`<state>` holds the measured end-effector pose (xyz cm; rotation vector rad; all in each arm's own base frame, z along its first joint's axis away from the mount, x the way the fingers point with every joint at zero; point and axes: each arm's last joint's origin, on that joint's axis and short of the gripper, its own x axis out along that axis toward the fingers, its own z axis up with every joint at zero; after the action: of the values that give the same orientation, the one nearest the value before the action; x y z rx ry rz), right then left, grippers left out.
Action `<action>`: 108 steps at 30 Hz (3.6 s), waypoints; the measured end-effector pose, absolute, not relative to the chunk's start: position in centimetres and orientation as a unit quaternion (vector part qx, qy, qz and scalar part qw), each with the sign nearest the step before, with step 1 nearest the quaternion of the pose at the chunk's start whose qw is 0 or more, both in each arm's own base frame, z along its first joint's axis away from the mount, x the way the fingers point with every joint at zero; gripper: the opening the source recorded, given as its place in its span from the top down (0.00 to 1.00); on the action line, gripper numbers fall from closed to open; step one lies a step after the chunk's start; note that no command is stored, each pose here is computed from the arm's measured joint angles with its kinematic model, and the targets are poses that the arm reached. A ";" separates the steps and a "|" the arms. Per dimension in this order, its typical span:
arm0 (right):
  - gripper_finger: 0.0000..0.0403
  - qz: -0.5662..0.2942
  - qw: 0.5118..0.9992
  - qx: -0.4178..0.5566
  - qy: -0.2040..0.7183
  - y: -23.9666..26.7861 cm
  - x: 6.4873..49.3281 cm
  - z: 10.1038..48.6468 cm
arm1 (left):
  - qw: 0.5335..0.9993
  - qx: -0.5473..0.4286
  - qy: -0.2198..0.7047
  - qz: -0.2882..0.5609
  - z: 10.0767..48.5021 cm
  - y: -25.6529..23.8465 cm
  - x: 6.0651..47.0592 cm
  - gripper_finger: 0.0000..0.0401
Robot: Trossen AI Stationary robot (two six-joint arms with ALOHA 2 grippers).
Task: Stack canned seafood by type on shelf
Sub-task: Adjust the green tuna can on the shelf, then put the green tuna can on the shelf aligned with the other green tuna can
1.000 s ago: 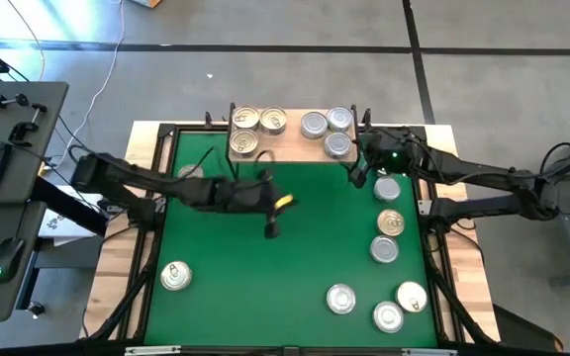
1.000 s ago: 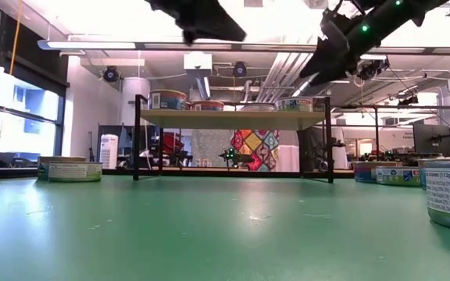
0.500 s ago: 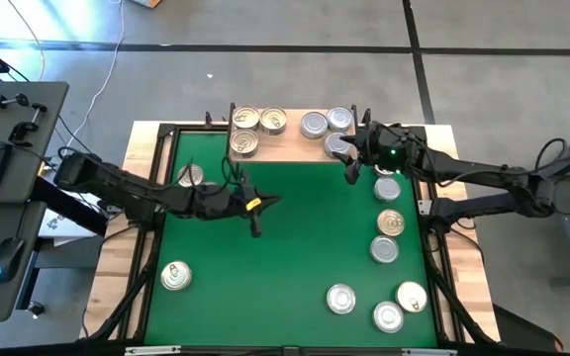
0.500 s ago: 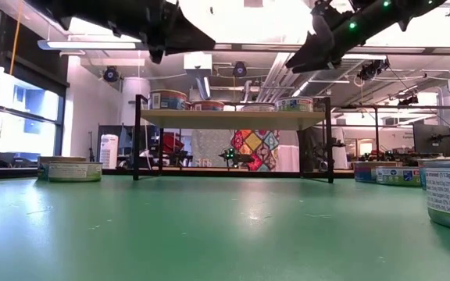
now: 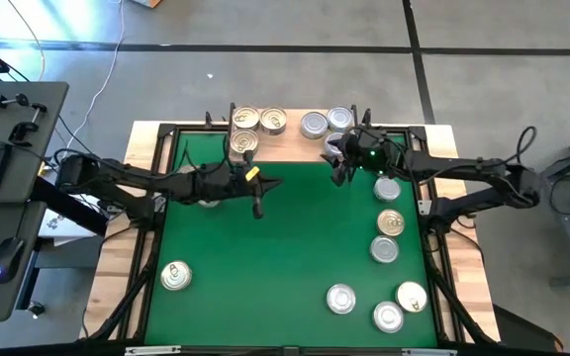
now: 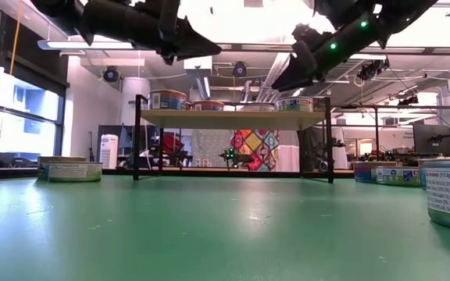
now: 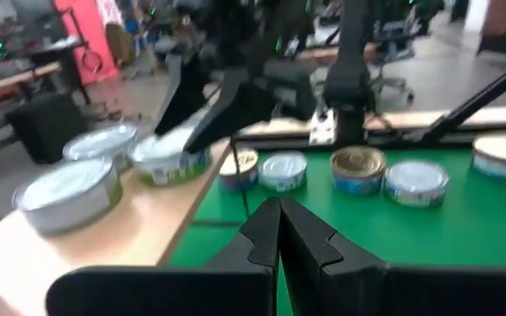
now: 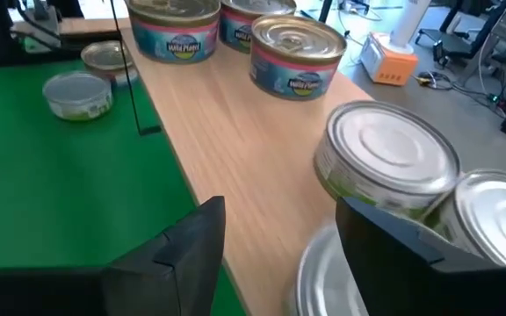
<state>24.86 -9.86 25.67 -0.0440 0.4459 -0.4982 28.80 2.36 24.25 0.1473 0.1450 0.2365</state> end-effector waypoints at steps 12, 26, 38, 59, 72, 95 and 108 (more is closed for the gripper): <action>0.48 -0.193 0.960 0.008 0.203 -8.6 26.5 24.9 | 0.990 0.007 0.066 0.121 24.2 2.0 28.8 1.00; 0.48 -0.155 0.959 0.018 0.235 -6.2 26.3 24.8 | 0.988 -0.022 0.059 0.139 24.2 -1.8 28.7 1.00; 0.48 -0.169 0.935 -0.039 0.310 -8.9 25.6 28.4 | 0.988 -0.015 0.060 0.144 24.2 -2.4 28.6 1.00; 0.51 -0.237 0.906 -0.012 0.350 -20.2 30.4 28.2 | 0.983 0.004 0.061 0.171 24.3 -2.1 28.6 1.00; 0.51 -0.274 0.900 0.024 0.339 -24.0 31.5 27.5 | 0.983 0.011 0.063 0.170 24.2 -2.1 28.6 1.00; 0.51 -0.092 0.957 -0.098 0.256 -6.0 23.8 33.5 | 0.984 0.026 0.087 0.153 23.8 -3.0 28.4 1.00; 0.51 0.145 0.951 0.042 0.270 6.7 16.1 22.1 | 0.983 0.014 0.107 0.148 21.8 -3.6 29.6 1.00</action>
<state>16.13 6.68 22.11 0.0850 0.5500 0.2943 29.55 -3.64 21.76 0.0273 0.2149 0.2973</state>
